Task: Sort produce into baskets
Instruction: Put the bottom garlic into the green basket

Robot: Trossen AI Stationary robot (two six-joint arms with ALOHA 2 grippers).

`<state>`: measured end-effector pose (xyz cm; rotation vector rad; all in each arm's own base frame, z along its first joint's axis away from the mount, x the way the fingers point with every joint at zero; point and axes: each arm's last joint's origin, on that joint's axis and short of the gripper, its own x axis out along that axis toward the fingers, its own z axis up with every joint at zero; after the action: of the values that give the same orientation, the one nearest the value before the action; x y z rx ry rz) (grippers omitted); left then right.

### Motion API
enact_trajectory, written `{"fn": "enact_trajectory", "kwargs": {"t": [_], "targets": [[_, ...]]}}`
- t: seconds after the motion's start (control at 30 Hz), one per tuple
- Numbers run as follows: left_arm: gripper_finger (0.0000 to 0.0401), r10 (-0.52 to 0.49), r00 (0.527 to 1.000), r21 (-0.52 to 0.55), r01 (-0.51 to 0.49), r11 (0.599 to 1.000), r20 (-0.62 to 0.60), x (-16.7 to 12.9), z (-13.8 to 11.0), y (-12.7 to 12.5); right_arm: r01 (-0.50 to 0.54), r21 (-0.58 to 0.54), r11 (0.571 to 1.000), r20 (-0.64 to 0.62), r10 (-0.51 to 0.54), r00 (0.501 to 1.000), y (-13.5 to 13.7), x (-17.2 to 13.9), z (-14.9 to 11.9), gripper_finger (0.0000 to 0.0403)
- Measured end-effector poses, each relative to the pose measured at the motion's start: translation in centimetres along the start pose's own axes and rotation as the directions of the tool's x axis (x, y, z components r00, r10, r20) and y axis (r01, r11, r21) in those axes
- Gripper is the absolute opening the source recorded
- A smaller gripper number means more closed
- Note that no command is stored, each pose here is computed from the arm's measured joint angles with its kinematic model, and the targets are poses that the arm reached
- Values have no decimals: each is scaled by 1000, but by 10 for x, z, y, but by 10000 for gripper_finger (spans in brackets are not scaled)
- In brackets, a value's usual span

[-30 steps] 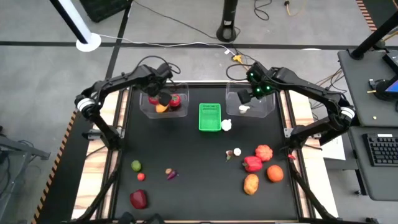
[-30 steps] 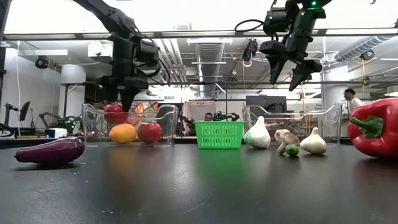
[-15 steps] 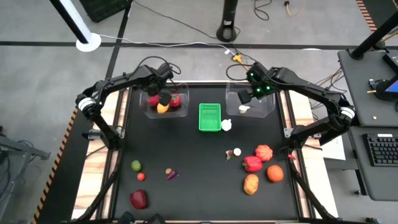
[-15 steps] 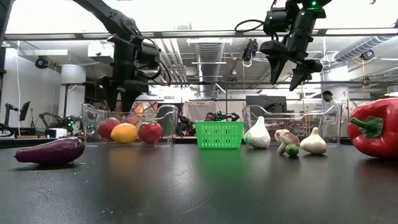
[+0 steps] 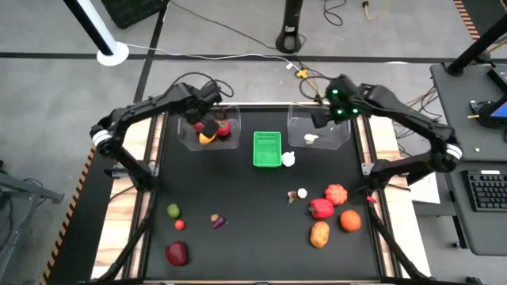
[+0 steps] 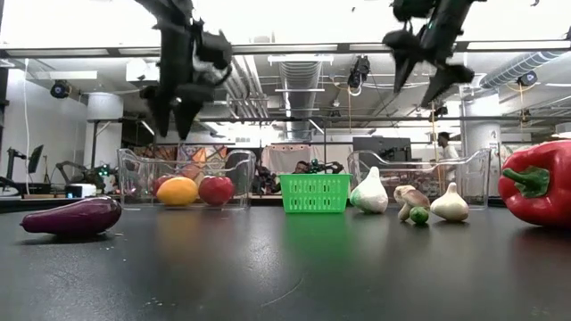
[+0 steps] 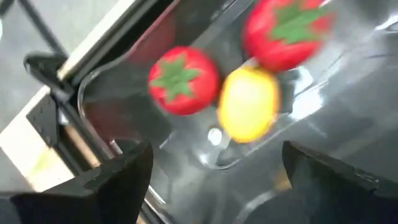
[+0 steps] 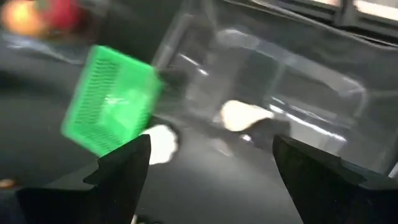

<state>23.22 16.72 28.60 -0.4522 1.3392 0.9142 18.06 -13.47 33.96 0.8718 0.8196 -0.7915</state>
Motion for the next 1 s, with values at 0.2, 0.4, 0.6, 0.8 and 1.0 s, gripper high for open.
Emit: {"fn": "enact_trajectory", "kwargs": {"t": [0.2,0.4,0.6,0.8,1.0], "targets": [[332,-232,964,228,199,953,128,-44,-17,-28,-236,-182,955,-80,224,971,33,-23,-30,327],[331,-431,863,372,322,871,262,-76,-35,-52,-264,-227,937,-207,219,954,69,-12,-64,326],[331,-499,791,384,363,849,355,-96,-49,-60,-189,-216,958,-336,109,936,104,18,-98,326],[331,-477,776,369,337,866,412,-107,-58,-55,-56,-320,946,-459,-103,883,119,54,-130,325],[331,-477,769,366,336,868,426,-110,-60,-52,0,-427,904,-508,-240,827,122,91,-146,299]]}}
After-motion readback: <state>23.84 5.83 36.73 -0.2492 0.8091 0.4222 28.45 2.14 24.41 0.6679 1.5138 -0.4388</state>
